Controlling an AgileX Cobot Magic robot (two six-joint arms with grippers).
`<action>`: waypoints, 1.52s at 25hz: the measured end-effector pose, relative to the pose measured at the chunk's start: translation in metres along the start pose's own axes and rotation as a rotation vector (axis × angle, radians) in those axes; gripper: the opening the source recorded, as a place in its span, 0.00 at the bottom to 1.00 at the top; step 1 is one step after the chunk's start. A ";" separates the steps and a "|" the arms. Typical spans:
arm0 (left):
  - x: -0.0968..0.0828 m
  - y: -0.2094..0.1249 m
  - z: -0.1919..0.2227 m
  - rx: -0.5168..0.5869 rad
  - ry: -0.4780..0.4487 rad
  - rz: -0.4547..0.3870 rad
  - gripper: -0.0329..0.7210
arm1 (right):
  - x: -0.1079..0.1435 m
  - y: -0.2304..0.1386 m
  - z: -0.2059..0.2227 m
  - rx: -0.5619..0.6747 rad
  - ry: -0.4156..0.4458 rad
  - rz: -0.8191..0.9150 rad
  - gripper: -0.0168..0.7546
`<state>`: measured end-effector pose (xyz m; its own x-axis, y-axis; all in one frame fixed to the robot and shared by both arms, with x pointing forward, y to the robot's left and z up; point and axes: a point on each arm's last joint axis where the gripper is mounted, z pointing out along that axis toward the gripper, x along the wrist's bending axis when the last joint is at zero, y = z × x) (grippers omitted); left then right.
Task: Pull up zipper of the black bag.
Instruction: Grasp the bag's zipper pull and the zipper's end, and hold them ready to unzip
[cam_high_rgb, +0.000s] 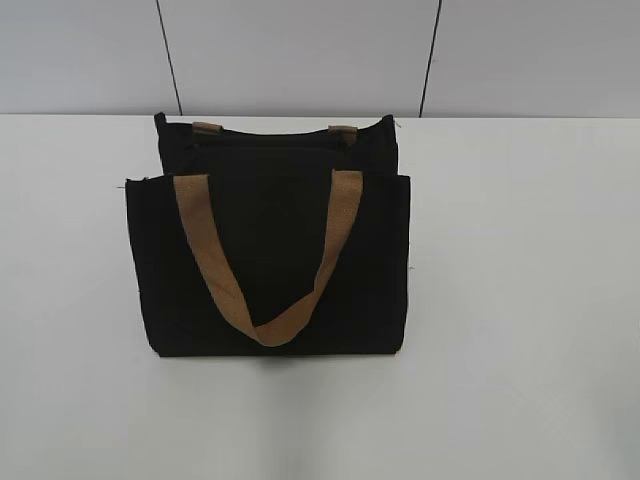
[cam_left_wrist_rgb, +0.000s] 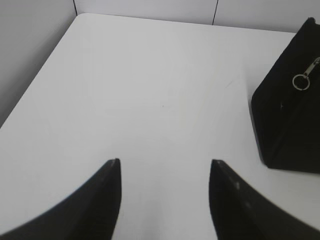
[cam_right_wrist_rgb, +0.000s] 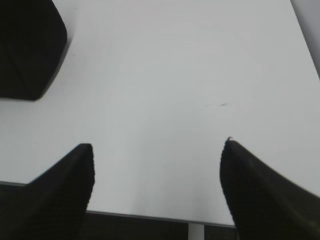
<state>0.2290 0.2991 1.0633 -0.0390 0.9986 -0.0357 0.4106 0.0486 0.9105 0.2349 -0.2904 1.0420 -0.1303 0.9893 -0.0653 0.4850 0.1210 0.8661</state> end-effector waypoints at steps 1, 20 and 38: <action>0.000 0.000 0.000 0.000 0.000 0.000 0.60 | 0.000 0.000 0.000 0.000 0.000 0.000 0.79; 0.000 0.000 0.000 0.000 0.000 0.000 0.60 | 0.000 0.000 0.000 0.000 0.000 0.000 0.79; 0.001 0.046 0.047 -0.615 -0.041 -0.093 0.59 | 0.000 0.000 0.000 0.000 0.000 0.000 0.79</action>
<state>0.2905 0.3029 1.0857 -0.0096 0.9914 -0.1305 -0.1936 0.1262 0.9729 0.2349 -0.2904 1.0420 -0.1303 0.9893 -0.0653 0.4850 0.1210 0.8661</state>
